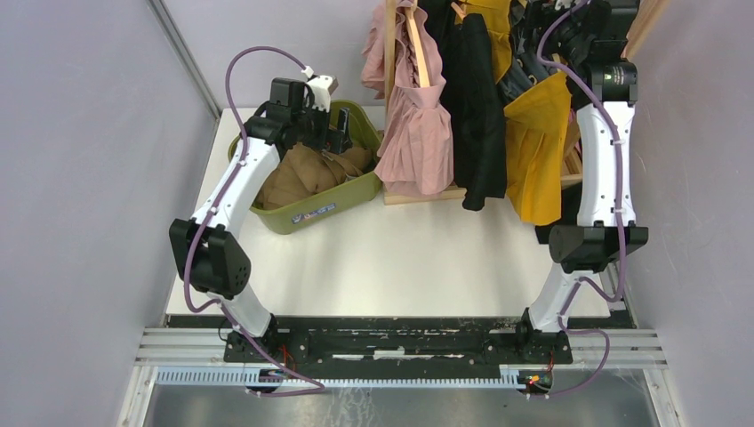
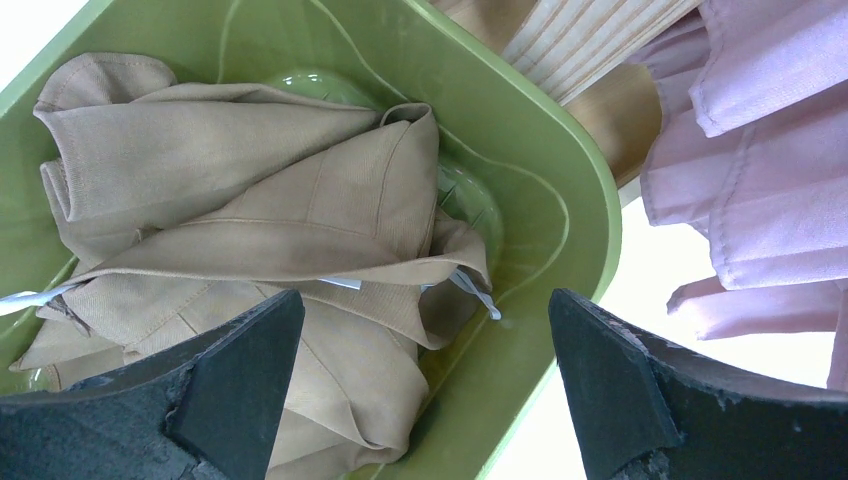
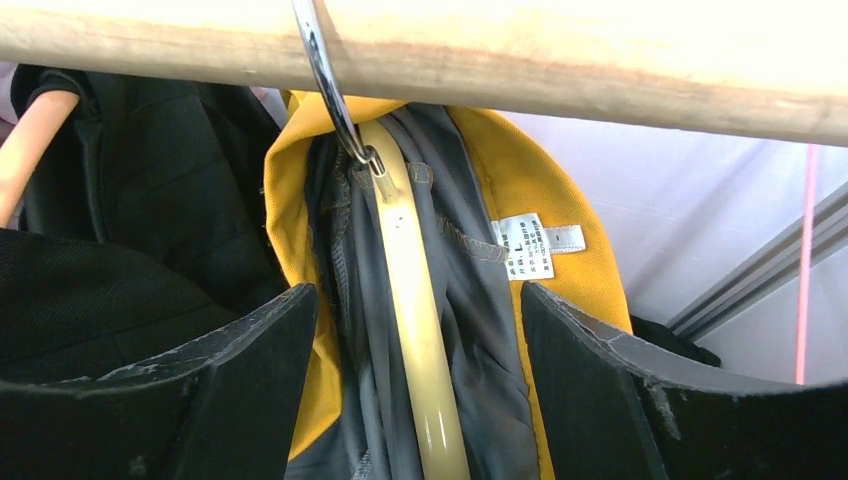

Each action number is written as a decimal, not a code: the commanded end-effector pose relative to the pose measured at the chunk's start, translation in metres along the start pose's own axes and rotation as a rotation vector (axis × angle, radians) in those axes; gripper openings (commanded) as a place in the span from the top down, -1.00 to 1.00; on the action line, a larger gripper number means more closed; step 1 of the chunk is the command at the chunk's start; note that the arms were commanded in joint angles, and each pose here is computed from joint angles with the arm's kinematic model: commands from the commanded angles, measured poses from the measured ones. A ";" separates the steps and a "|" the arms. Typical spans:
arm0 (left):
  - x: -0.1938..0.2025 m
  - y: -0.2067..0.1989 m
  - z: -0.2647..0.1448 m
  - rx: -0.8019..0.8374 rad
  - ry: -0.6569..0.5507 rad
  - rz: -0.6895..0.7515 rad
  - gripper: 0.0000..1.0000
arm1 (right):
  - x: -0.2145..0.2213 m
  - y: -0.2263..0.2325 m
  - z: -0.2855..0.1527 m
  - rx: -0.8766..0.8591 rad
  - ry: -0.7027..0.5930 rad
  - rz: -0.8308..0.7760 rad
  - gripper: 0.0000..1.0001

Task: Remove the skirt from the hanger
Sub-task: Pick up the hanger from the clothesline, then remove the skirt from the hanger.

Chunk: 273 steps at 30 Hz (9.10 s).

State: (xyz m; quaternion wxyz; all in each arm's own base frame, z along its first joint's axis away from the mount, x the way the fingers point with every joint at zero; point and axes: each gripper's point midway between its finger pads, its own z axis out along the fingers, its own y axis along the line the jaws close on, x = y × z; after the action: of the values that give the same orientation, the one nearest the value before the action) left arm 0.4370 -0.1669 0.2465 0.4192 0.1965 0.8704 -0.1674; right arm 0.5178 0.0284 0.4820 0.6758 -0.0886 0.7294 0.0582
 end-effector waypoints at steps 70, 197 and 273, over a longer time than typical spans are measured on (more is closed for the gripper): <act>-0.035 -0.050 -0.027 0.036 -0.100 0.153 -0.98 | -0.018 0.026 -0.135 0.040 -0.089 0.089 0.99; -0.090 -0.324 0.012 0.246 -0.342 0.433 0.94 | 0.106 0.126 -0.218 -0.221 0.152 0.119 0.99; -0.060 -0.190 0.118 0.194 -0.164 0.240 0.94 | 0.143 0.110 -0.304 -0.190 0.406 -0.155 0.99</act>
State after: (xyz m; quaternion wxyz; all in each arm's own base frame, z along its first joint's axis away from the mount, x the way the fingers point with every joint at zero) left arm 0.3967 -0.4488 0.2477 0.4347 0.3657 0.7702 -0.2900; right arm 0.2157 0.0750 0.3278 0.4702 -0.2079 0.8562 0.0507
